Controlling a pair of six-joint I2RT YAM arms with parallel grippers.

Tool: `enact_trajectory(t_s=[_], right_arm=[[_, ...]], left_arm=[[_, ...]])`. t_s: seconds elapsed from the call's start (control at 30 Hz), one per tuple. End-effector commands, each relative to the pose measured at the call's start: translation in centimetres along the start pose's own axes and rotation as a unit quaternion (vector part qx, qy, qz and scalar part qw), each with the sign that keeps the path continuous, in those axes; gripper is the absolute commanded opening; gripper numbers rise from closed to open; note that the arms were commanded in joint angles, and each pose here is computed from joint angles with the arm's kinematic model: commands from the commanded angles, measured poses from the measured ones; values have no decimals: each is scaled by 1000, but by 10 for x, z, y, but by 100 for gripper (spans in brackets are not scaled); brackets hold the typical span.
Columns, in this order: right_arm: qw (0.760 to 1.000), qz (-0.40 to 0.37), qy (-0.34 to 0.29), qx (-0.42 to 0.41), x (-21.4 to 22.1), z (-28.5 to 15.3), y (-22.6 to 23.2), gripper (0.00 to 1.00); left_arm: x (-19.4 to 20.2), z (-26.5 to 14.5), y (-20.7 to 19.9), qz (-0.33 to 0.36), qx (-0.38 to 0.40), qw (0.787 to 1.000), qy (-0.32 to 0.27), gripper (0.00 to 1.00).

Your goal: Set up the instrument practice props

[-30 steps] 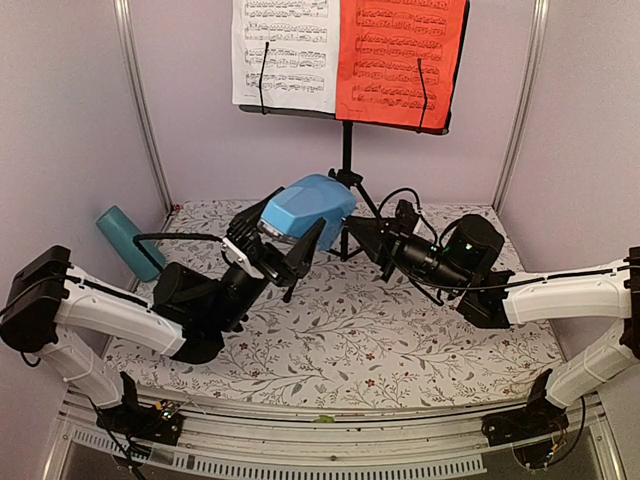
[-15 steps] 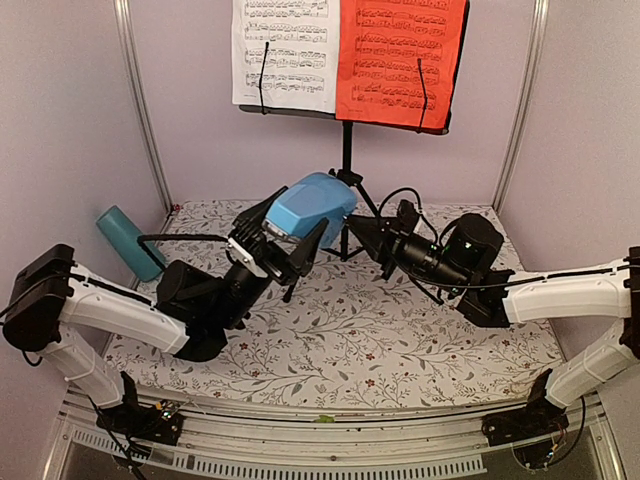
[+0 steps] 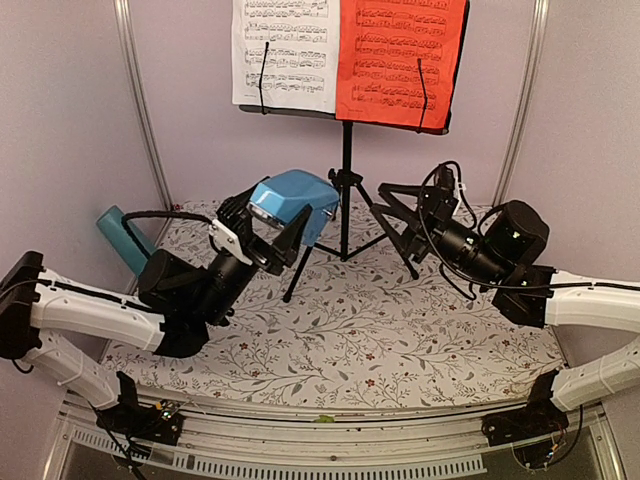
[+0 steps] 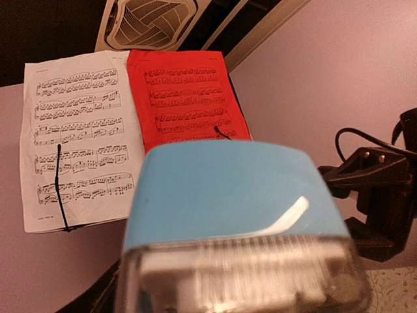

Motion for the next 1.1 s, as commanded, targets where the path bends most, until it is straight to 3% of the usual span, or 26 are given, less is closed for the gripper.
enact_trajectory(t_s=[0.0,0.17,0.23,0.47,0.8,1.07], right_arm=[[980,-188,11,66,1,-7,-14,65],[931,-348,12,107,0,-8,-21,68],[898,-424,7,119,5,-9,-22,70],[793,-598,-46,109,26,-27,-39,75],[682,-721,-18,124,64,-30,-72,74],[622,-771,-5,137,100,-32,-88,72]], left_arm=[[-33,17,14,-39,-42,998,37,0],[-32,39,15,-78,-66,979,178,0],[-29,47,13,-83,-70,966,237,0],[-29,62,9,-126,-94,924,347,0],[-2,79,-17,-168,-111,858,472,0],[12,85,-24,-169,-136,836,504,0]])
Point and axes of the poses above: each gripper's point midway between its finger pads, its own z axis out along the fingers, its own y axis along the line the jaws close on, x = y × z, the point moved 9 cm from there along -z, back along the fingers, and after that the axes turned 12 degrees about -z, right-handed, at the moved point
